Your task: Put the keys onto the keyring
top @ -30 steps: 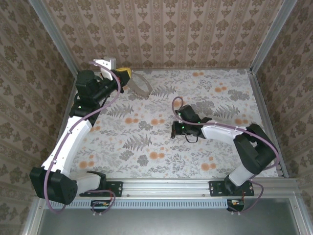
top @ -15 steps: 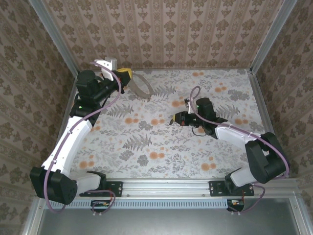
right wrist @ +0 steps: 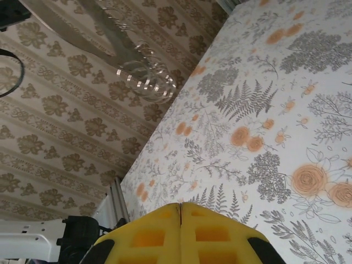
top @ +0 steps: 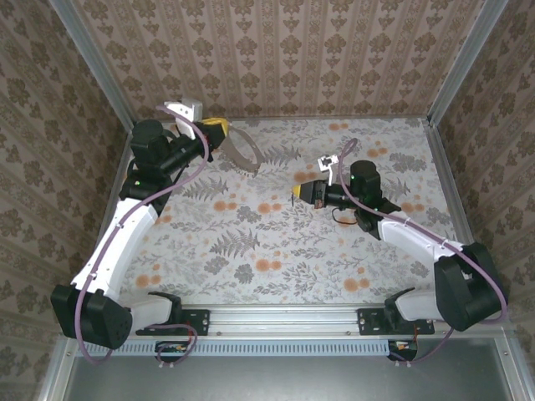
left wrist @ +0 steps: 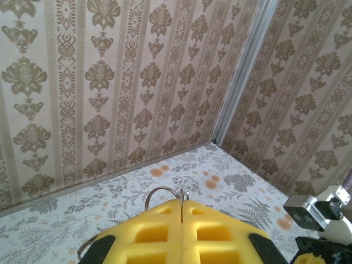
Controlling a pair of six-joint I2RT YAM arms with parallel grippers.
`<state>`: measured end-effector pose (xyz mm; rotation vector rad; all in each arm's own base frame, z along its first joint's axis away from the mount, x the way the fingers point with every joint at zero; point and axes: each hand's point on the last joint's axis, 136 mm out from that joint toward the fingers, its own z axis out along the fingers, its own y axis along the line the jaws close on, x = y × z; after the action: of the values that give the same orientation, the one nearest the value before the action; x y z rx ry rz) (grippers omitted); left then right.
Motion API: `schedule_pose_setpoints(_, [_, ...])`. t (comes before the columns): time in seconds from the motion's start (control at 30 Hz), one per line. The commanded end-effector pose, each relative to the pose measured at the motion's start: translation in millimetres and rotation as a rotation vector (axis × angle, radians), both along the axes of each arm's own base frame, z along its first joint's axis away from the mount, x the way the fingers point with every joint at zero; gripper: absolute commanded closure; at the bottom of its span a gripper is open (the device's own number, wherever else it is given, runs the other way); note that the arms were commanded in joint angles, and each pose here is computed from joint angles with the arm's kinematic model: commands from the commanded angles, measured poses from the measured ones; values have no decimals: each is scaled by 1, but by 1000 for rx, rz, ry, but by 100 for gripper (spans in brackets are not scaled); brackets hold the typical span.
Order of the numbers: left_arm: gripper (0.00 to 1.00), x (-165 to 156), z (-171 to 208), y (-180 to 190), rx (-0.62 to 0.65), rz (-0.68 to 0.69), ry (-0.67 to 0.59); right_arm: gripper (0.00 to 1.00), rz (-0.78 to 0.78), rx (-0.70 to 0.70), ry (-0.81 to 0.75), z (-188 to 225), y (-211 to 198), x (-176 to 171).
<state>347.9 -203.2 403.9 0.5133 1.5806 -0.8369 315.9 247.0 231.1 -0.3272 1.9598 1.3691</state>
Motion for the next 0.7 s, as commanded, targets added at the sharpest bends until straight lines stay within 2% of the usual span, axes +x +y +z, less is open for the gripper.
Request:
schedule_pose_setpoints(0.0, [100,-12,13,-14,15,-94,-73,100,32,47,-111,39,-1,-9])
schedule_pose_setpoints(0.4, [100,-51,25,-57,76,-420,-185,100,-60,38,-353,116,-24,-10])
schedule_pose_setpoints(0.67, [100,-64,34,-76,84,-563,-213,100,-144,53,-506,163,-36,-3])
